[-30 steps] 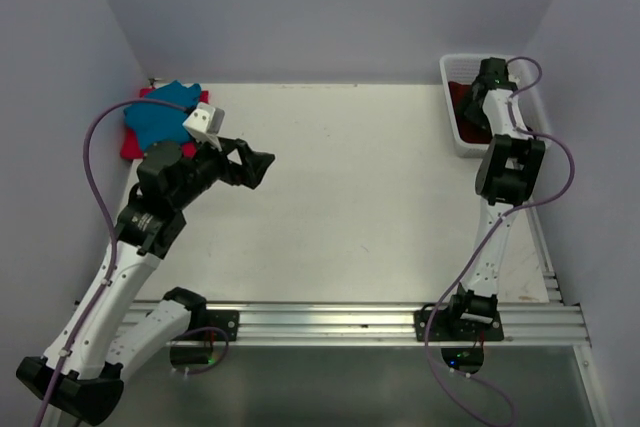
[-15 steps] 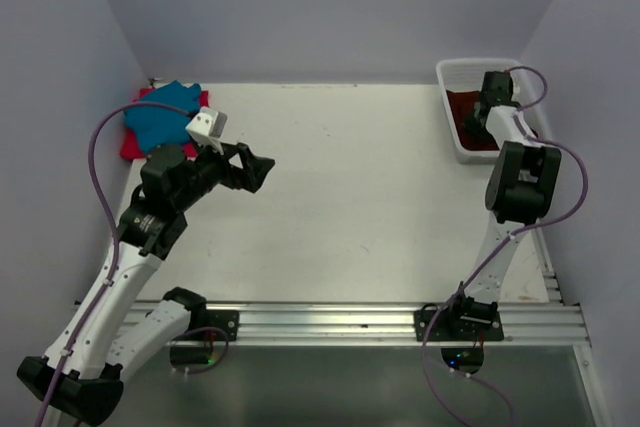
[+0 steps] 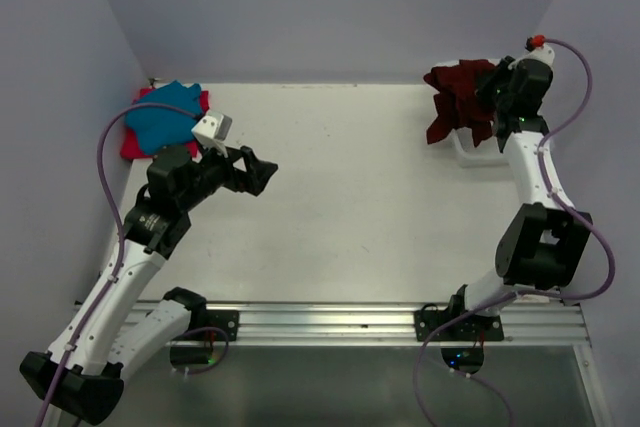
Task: Fold and stack the t-shirts
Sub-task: Grab crumpled tshirt from bin with the right arm, then move the tshirt to the center of the board
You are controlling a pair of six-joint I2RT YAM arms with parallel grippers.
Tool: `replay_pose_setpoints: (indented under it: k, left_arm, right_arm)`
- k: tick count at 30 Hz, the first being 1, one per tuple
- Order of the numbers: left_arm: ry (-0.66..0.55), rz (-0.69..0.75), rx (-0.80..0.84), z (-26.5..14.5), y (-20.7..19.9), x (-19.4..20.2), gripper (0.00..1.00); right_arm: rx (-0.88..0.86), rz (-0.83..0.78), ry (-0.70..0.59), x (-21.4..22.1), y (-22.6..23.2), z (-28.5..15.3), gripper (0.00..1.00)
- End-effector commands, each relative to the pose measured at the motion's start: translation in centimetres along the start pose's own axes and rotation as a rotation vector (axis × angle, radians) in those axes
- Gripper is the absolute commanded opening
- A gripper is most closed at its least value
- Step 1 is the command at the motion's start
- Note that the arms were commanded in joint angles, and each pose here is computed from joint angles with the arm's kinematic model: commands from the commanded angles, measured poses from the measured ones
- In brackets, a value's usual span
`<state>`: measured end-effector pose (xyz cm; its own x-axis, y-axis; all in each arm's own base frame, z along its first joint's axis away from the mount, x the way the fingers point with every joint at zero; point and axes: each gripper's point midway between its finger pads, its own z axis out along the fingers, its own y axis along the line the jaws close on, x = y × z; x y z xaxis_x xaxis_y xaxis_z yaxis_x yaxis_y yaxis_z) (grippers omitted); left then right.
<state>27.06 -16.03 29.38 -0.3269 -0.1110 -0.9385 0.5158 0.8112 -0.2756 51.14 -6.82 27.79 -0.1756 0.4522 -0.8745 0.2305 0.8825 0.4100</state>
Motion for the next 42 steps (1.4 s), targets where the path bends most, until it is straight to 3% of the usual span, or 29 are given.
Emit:
replay_pose_setpoints:
  k: [1,7,16,20,21,23,24,27,28,29,30,34,42]
  left_arm:
    - [-0.05,0.006,0.035,0.1,-0.7,-1.2,1.0]
    - [-0.048,0.0,0.041,0.1,-0.8,-0.8,1.0]
    - [-0.051,-0.005,0.055,-0.2,-1.1,-0.7,1.0]
    - [-0.055,-0.011,0.05,-0.5,-1.0,-0.4,1.0]
    - [-0.054,-0.011,0.049,-0.6,-1.0,-0.3,1.0]
    - [-0.063,-0.011,0.042,-0.8,-0.9,-0.4,1.0]
    - [-0.068,-0.01,0.039,-1.0,-0.9,-0.4,1.0]
    - [-0.07,-0.005,0.033,-1.1,-0.8,-0.5,1.0]
    - [-0.073,-0.004,0.029,-1.1,-0.8,-0.6,1.0]
    - [-0.074,0.0,0.029,-1.2,-0.8,-0.7,1.0]
    - [-0.077,0.001,0.03,-1.2,-0.8,-0.8,1.0]
    - [-0.08,0.01,0.024,-1.5,-0.8,-1.0,1.0]
    - [-0.079,0.012,0.017,-1.9,-0.7,-0.9,1.0]
  right_arm:
    - [-0.242,-0.022,-0.149,-4.8,5.6,-3.5,0.0]
    - [-0.63,0.004,-0.086,-4.8,12.7,-9.8,0.0]
    - [-1.142,-0.024,0.114,-0.9,20.7,-19.0,0.0]
    - [-1.376,0.012,0.281,1.7,24.4,-23.4,0.0]
    - [-1.44,-0.011,0.273,1.7,24.9,-24.5,0.0]
    - [-1.516,0.067,0.412,3.4,25.7,-26.0,0.0]
    - [-1.606,0.02,0.349,3.1,26.1,-27.5,0.0]
    - [-1.751,0.059,0.551,5.7,26.9,-29.8,0.0]
    - [-1.753,0.061,0.632,7.0,27.3,-29.5,0.14]
    - [-1.76,0.056,0.716,9.0,27.8,-29.1,0.77]
    - [-1.753,0.075,0.747,9.6,28.0,-28.8,0.99]
    - [-1.733,0.129,0.729,10.3,28.1,-27.7,0.99]
    - [-1.719,0.064,0.731,10.1,28.1,-27.9,0.99]
